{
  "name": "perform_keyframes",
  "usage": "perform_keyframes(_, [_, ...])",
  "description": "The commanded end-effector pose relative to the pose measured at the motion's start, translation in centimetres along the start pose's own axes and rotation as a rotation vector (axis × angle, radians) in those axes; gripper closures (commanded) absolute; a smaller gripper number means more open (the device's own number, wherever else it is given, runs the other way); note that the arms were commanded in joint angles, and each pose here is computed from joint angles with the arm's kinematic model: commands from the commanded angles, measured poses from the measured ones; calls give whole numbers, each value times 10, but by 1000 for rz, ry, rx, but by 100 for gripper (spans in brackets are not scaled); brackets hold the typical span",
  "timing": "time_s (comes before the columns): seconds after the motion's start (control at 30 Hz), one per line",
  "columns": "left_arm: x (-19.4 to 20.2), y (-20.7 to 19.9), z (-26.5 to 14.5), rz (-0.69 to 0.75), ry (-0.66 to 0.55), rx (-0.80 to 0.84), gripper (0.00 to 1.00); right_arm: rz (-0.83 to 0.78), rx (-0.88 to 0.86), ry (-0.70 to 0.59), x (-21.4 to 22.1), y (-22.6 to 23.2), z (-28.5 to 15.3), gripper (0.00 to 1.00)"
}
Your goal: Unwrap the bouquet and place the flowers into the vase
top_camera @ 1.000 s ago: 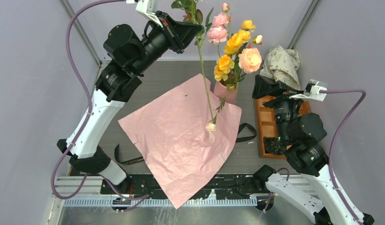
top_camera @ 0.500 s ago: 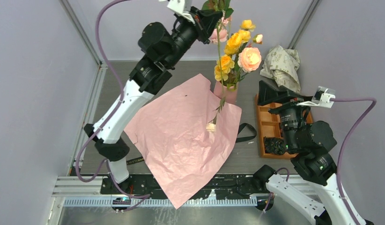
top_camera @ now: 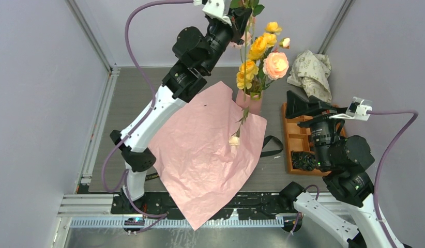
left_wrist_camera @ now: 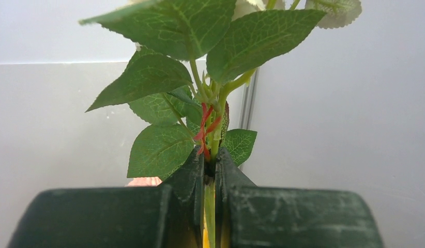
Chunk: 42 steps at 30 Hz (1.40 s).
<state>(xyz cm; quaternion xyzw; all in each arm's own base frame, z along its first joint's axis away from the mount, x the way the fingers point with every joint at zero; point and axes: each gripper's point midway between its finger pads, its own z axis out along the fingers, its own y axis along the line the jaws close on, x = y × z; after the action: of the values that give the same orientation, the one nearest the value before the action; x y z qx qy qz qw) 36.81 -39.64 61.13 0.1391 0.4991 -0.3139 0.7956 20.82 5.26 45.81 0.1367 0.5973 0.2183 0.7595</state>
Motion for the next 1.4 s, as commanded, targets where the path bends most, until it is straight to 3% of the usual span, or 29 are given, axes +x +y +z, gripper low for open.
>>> perform_keyframes(0.0, [-82, -1, -10, -29, -209, -11, 100, 37, -30, -48, -20, 9, -1, 6])
perform_keyframes(0.37, [-99, -29, -25, -68, -244, 59, 100, 35, -32, -48, -19, 8, -2, 6])
perform_keyframes(1.17, [-104, -26, -29, 42, -241, 32, 100, 48, -47, -42, -14, 11, -1, 5])
perform_keyframes(1.37, [-68, -24, -27, 58, -168, 14, 100, 54, -52, -34, -10, 12, 1, 5])
